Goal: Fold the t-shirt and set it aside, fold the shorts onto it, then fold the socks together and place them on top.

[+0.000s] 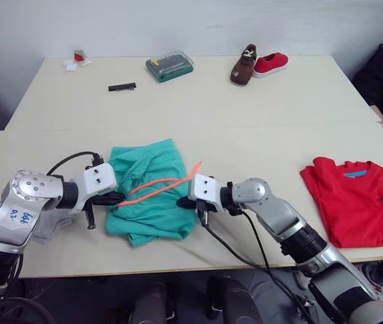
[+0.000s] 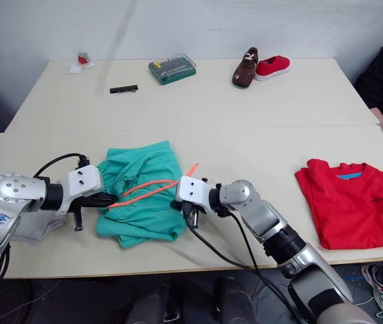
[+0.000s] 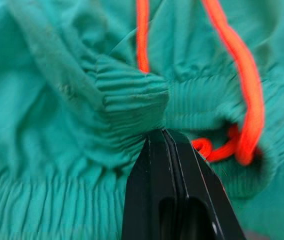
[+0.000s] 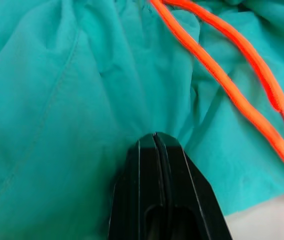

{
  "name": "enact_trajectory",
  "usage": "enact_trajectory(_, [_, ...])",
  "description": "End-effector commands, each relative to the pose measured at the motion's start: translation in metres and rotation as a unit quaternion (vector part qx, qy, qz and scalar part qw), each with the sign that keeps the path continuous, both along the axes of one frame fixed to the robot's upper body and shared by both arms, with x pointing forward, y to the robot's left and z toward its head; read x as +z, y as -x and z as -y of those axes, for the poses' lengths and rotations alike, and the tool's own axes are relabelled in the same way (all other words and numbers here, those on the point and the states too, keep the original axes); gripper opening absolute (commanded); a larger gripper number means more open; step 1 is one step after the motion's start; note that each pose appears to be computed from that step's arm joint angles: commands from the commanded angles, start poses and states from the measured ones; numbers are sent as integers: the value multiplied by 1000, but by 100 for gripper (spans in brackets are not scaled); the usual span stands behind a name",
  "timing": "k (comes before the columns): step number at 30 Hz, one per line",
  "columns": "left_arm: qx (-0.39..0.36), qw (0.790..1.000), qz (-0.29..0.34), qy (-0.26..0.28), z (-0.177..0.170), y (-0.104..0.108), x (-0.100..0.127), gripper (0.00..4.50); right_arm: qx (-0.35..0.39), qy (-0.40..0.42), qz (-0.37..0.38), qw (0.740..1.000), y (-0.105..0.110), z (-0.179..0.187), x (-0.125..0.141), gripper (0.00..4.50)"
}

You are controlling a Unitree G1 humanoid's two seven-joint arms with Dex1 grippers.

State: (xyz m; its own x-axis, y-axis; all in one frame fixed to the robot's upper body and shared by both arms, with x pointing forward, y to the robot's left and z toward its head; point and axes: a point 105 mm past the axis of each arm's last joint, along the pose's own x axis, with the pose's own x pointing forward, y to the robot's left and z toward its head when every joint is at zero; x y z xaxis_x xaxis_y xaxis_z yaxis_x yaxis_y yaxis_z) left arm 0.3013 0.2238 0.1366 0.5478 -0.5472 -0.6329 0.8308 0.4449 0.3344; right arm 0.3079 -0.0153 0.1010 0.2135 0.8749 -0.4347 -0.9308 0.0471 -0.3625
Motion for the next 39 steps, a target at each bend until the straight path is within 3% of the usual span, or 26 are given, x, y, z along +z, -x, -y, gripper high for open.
enact_trajectory(1, [40,996,30,79,0,-10,22,0,11,-46,-35,998,11,0,15,3])
enact_trajectory(3, [38,992,31,119,6,-12,31,0,19,-123,-60,990,14,-10,53,3])
enact_trajectory(5, [39,991,31,123,7,-13,31,0,21,-162,-76,984,13,-15,76,3])
enact_trajectory(8, [44,991,32,120,6,-18,27,0,8,-182,-59,982,-9,-33,105,3])
enact_trajectory(15, [60,988,35,135,5,-26,17,0,-109,-105,-4,988,-74,-62,67,3])
enact_trajectory(19, [75,989,29,128,1,-29,3,0,-188,-83,30,978,-103,-50,52,3])
enact_trajectory(26, [80,988,22,129,0,-29,-8,0,-282,-100,27,954,-133,-8,57,3])
enact_trajectory(30, [75,988,26,135,0,-29,-2,0,-205,-216,-22,954,-118,-17,98,3])
enact_trajectory(33, [63,985,39,154,3,-27,15,0,-142,-243,-29,959,-95,-19,118,3])
enact_trajectory(36, [28,985,37,165,10,-16,34,0,-80,-246,-45,965,-62,-21,124,3])
enact_trajectory(39, [8,987,40,157,10,-8,54,0,-34,-215,-63,974,-31,-22,112,3])
